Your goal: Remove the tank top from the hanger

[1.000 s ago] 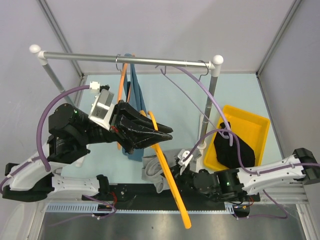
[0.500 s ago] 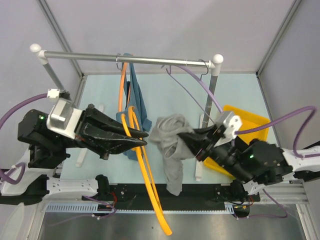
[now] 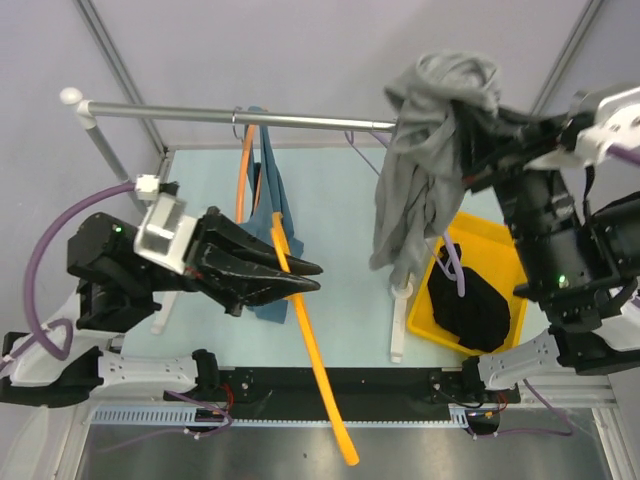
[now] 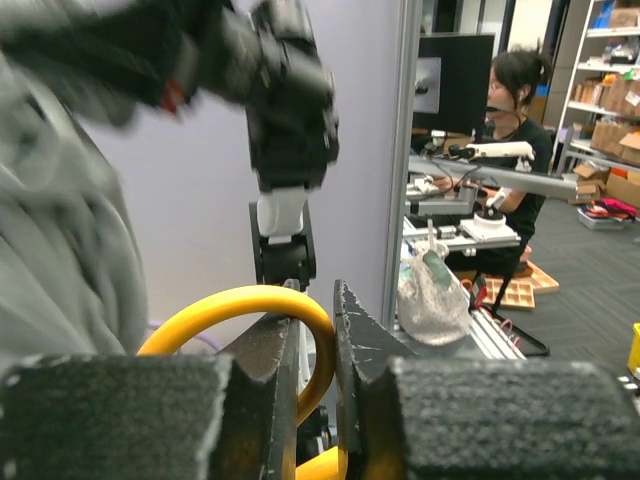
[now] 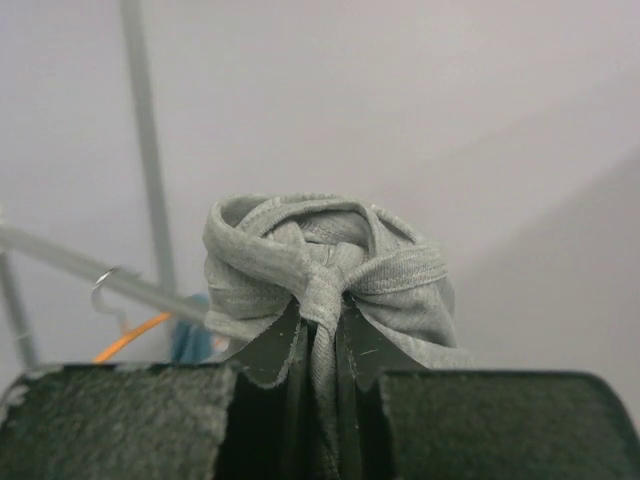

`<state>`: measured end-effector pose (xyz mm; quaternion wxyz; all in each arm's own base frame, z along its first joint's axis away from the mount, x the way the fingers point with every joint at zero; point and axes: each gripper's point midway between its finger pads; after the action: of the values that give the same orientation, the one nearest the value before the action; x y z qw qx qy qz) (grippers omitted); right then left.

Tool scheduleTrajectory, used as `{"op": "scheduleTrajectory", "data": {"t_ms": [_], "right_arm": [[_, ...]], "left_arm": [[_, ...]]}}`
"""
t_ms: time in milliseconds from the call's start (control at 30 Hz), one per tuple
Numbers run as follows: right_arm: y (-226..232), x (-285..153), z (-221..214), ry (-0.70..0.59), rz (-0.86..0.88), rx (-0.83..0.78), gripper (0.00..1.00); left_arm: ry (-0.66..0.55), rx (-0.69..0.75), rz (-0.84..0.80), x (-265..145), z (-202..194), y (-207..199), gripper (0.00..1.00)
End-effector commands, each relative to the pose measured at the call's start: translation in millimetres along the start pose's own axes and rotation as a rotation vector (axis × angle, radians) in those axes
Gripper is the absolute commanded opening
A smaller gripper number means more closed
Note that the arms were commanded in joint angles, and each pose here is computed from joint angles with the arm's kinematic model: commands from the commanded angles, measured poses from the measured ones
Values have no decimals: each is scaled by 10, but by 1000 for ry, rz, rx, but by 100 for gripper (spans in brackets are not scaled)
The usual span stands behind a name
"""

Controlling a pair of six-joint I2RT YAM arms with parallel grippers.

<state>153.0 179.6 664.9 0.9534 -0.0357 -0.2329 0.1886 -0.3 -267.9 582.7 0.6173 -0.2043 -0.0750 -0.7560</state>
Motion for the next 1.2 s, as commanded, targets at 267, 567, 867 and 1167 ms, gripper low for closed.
{"op": "scheduleTrajectory", "data": {"t_ms": [267, 567, 867, 1167], "right_arm": [[-1264, 377, 701, -169, -504, -249, 0], [-1826, 560, 630, -203, -773, -399, 0], [-3193, 325, -206, -27, -1034, -388, 0], [-3286, -203, -1863, 262, -1022, -240, 0]], "left_arm": [[-1, -2, -32, 181, 23, 19, 0], [32, -56, -49, 260, -47, 17, 0], [109, -121, -59, 364, -173, 45, 0], [117, -154, -45, 389, -277, 170, 0]]}}
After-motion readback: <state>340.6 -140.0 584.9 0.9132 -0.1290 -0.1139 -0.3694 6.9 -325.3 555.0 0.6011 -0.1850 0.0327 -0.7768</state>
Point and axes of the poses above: each gripper's point midway between its finger pads, its own x axis out along the fingers, its own y axis along the line the jaws close on, z = x × y, and after that the axes turned 9 degrees about -x, right-handed
